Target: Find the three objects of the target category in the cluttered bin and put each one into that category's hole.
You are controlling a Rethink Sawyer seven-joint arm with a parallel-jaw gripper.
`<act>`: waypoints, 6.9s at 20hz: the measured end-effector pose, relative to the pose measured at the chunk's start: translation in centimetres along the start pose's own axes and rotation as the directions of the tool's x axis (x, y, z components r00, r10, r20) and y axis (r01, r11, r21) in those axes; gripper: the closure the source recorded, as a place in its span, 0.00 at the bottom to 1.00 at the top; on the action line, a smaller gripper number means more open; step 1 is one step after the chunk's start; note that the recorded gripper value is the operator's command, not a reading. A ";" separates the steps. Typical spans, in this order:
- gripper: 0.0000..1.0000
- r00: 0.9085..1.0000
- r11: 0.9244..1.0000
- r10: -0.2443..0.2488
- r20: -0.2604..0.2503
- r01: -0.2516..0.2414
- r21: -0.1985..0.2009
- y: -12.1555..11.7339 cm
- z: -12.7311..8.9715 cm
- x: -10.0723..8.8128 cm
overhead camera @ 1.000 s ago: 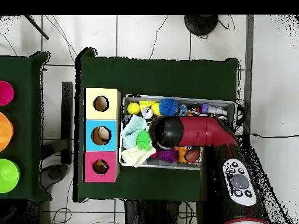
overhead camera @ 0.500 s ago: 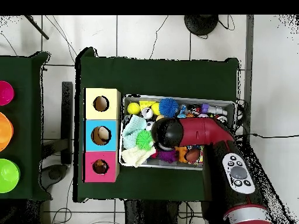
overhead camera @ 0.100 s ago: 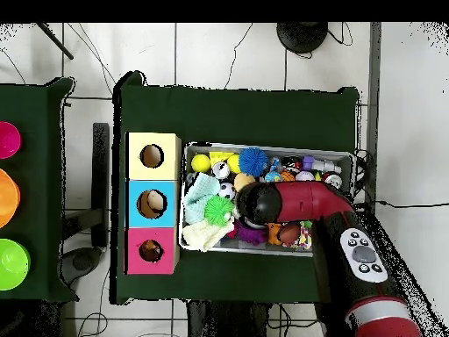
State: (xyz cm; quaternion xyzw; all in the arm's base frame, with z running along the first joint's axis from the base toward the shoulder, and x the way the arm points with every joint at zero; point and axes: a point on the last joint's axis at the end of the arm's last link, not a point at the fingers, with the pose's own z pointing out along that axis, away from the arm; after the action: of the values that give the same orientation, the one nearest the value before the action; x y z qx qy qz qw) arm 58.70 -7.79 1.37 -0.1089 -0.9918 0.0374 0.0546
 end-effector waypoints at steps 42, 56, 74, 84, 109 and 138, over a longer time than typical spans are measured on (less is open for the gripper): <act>0.00 0.997 0.997 -0.081 -0.015 0.081 -0.016 0.4 -3.0 4.7; 0.00 0.997 0.998 -0.070 -0.021 0.070 -0.004 0.6 -4.5 0.7; 0.00 0.996 0.997 -0.072 0.045 0.073 -0.017 -2.1 -6.5 -5.6; 0.00 0.993 0.996 -0.086 0.078 0.087 -0.008 -2.9 -7.2 -7.2; 0.00 0.992 0.996 -0.092 0.087 0.093 -0.016 -8.5 -5.4 -9.2; 0.00 0.991 0.994 -0.084 0.105 0.091 -0.061 -7.7 -1.6 -9.2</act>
State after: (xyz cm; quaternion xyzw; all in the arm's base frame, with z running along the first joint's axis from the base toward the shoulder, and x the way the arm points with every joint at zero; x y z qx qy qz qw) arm 66.22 -17.24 2.70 -0.0650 -0.9978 0.0080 0.0018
